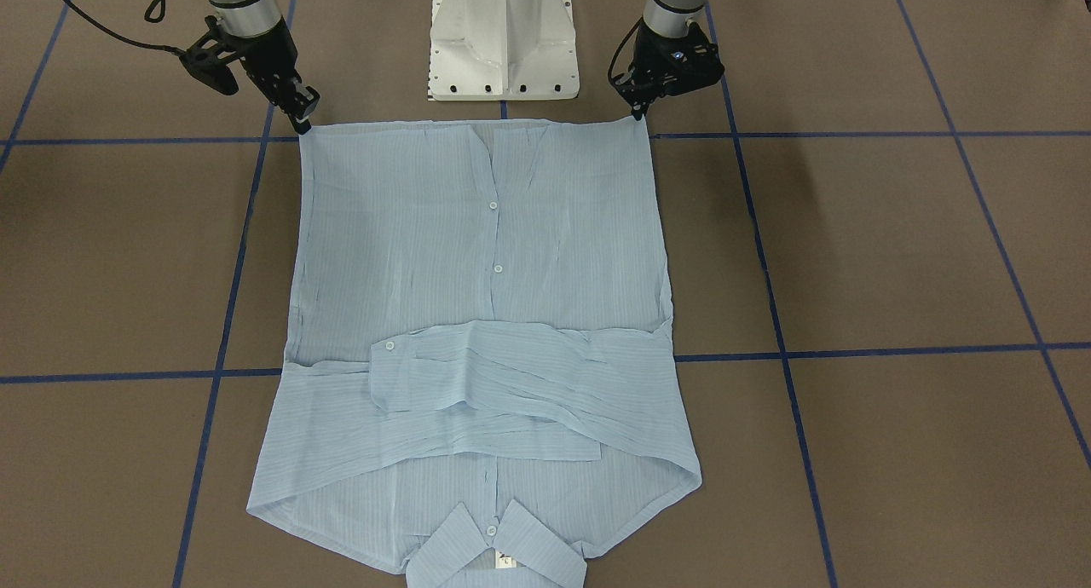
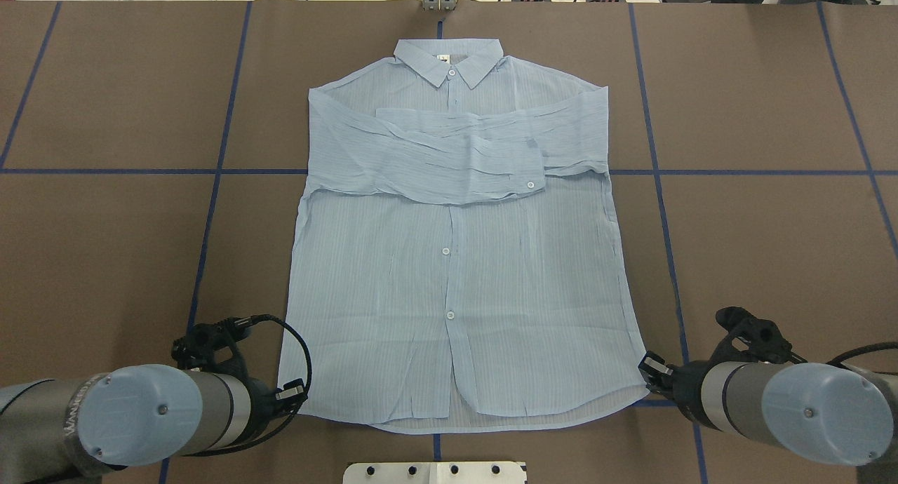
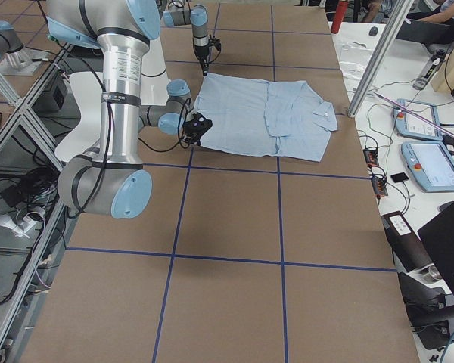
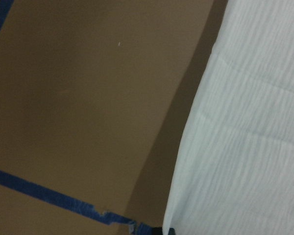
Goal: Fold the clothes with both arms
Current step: 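Lift the hem with both grippers and fold it toward the collar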
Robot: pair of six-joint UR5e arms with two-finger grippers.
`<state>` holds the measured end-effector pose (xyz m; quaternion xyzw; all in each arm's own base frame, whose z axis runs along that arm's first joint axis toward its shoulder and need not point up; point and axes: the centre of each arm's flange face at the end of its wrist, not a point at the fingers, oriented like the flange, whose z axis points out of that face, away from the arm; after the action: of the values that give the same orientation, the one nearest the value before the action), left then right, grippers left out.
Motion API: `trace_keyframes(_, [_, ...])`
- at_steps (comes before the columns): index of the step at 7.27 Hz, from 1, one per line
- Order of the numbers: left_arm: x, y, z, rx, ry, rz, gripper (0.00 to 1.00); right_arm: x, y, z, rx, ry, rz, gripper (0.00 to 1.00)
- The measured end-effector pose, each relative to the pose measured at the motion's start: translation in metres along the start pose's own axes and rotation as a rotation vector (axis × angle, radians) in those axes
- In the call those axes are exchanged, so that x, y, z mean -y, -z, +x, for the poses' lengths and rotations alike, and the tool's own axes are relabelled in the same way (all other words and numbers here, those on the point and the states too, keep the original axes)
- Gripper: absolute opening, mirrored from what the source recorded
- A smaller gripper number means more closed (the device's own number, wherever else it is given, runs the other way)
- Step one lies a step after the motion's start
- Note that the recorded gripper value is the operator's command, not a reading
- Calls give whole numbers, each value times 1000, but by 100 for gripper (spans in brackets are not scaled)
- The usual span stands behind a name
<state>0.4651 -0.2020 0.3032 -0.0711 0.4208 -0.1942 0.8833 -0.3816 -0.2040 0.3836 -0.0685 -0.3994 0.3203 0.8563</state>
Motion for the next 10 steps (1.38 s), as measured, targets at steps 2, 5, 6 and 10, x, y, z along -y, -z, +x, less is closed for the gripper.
trace_keyframes(2, [-11,44,5,-41,49,-54,0,-4,29,5,11,6,-38,0])
trace_keyframes(5, [28,113,18,-122,112,-76,0,16,71,-13,95,-42,-30,0])
trace_keyframes(6, [52,120,30,-150,142,-37,0,32,85,-30,151,-77,-9,0])
trace_keyframes(10, [153,147,68,-216,212,93,0,92,123,-71,306,-190,104,0])
